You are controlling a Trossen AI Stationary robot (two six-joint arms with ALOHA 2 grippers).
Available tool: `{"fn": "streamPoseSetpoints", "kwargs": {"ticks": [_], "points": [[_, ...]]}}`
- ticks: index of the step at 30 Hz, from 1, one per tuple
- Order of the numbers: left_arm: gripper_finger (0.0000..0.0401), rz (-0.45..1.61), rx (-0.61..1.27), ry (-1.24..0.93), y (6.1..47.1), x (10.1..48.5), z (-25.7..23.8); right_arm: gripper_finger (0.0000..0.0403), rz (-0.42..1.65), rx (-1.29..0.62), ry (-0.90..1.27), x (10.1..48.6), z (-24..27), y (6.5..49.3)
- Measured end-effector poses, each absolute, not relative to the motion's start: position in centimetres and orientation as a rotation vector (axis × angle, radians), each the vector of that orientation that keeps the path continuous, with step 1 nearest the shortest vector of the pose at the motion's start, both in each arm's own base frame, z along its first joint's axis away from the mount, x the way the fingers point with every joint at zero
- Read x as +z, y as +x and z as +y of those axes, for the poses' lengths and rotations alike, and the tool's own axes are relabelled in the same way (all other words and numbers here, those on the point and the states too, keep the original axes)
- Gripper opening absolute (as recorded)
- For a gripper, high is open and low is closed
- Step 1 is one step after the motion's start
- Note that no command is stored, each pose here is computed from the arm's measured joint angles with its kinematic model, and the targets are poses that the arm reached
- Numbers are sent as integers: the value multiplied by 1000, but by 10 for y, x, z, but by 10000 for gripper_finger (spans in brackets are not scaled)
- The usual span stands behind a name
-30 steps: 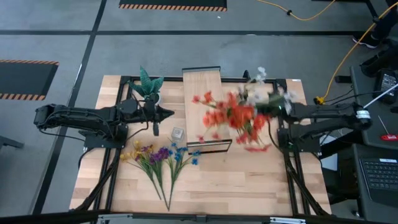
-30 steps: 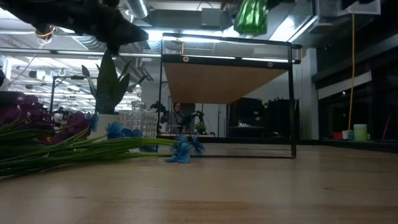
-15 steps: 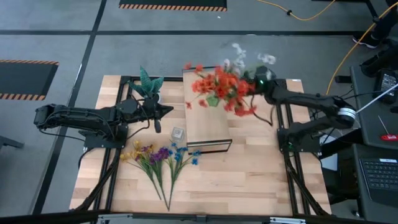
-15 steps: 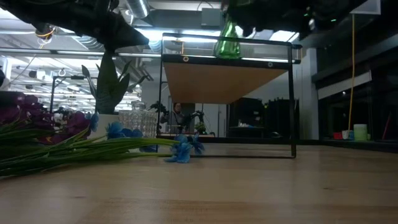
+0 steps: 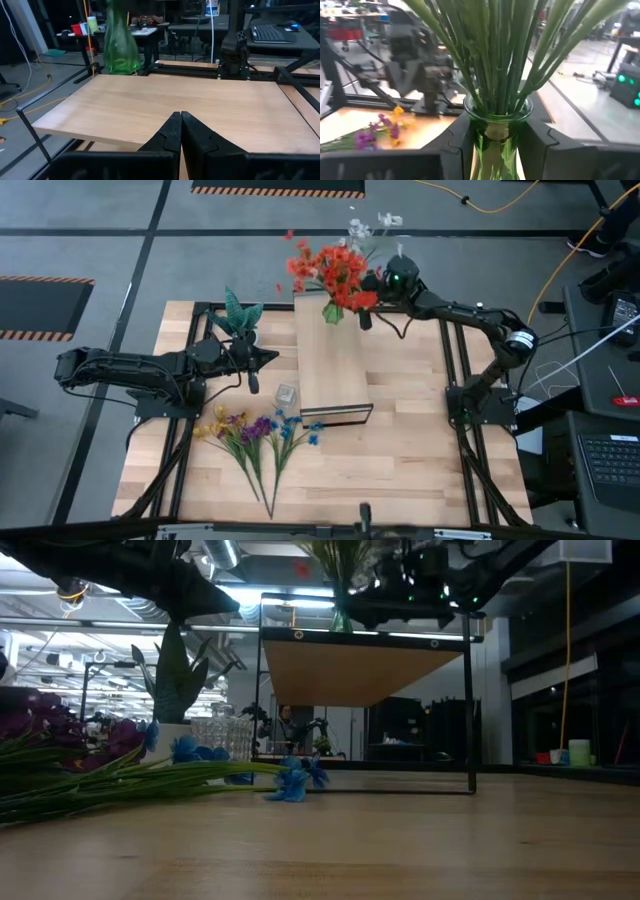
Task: Pick and place flowers into a vace then onto a shelf
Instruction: Put the green vase with flowers on the shelf
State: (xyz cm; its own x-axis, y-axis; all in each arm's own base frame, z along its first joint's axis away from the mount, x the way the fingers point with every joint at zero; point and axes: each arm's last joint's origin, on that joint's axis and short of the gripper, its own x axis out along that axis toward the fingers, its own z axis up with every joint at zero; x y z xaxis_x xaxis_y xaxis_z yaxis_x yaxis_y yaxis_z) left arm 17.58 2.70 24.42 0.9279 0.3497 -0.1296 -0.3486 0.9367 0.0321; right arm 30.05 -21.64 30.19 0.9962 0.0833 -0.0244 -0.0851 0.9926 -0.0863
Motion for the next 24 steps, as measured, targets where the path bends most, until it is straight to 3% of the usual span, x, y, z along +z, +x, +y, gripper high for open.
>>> {"fn": "streamPoseSetpoints", "kwargs": {"ticks": [9, 24], "points": [[3, 135, 358, 14, 176, 244, 27, 109, 46, 40, -71, 277, -240, 301], [3, 133, 359, -4, 176, 244, 27, 109, 52, 40, -92, 274, -241, 302]]}}
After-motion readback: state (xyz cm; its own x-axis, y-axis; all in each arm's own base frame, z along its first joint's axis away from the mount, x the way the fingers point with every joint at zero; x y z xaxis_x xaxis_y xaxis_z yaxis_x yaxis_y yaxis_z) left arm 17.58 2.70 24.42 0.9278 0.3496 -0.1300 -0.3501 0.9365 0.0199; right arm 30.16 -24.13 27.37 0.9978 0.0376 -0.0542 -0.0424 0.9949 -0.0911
